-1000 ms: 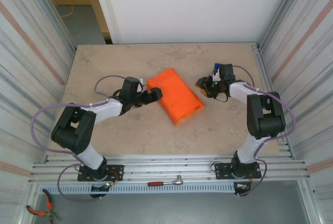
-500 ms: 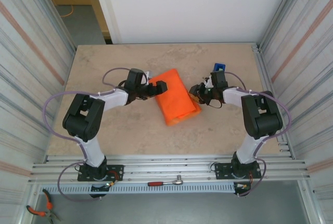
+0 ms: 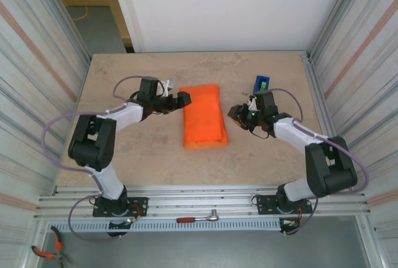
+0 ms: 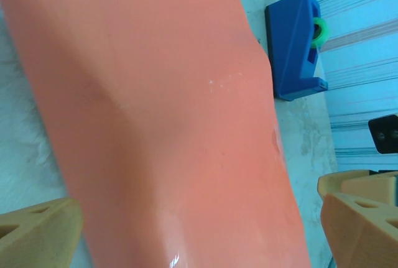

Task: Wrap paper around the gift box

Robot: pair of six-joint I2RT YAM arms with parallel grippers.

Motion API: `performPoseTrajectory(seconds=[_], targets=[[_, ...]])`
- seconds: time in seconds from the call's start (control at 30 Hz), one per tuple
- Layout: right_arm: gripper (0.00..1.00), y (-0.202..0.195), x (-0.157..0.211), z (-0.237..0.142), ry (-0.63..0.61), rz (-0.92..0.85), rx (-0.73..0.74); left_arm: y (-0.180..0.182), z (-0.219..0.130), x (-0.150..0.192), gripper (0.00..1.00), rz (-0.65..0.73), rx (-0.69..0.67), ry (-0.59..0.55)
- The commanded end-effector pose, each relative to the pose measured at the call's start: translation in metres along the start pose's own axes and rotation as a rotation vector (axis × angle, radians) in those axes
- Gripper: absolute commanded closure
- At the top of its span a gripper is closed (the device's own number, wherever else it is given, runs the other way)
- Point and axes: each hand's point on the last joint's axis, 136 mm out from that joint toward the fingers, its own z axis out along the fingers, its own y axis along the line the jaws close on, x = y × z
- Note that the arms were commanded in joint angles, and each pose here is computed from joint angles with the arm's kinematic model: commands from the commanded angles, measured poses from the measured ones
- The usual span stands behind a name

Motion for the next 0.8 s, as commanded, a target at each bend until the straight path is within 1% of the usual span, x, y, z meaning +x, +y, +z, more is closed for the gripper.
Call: performPoseTrajectory(seconds=[0.0,0.1,0.17,0.3,0.43,0.63,0.77], targets=[[0.66,-0.044,0.017,-0.009,0.010,-0.024,0.162,-0.011,-0.021,0.015,0.01,0.035,0.041,-0.002],[0.81,-0.064,0.031,-0.012,0.037,-0.043,0.212,-0.005,-0.030,0.039,0.03,0.012,0.043,0.004],[0.87,-0.072,0.039,-0.012,0.048,-0.054,0.231,0.001,-0.034,0.057,0.03,-0.013,0.043,0.011],[0.90,-0.075,0.050,-0.007,0.062,-0.077,0.250,0.006,-0.035,0.082,0.03,-0.035,0.033,0.025],[0.91,-0.063,0.059,0.006,0.079,-0.121,0.255,0.001,-0.030,0.099,0.03,-0.016,0.027,0.048],[0.94,-0.036,0.074,0.027,0.112,-0.195,0.243,-0.010,-0.017,0.104,0.03,-0.003,0.059,0.072],[0.94,-0.034,0.072,0.024,0.106,-0.211,0.262,-0.011,-0.015,0.104,0.04,0.002,0.047,0.077]])
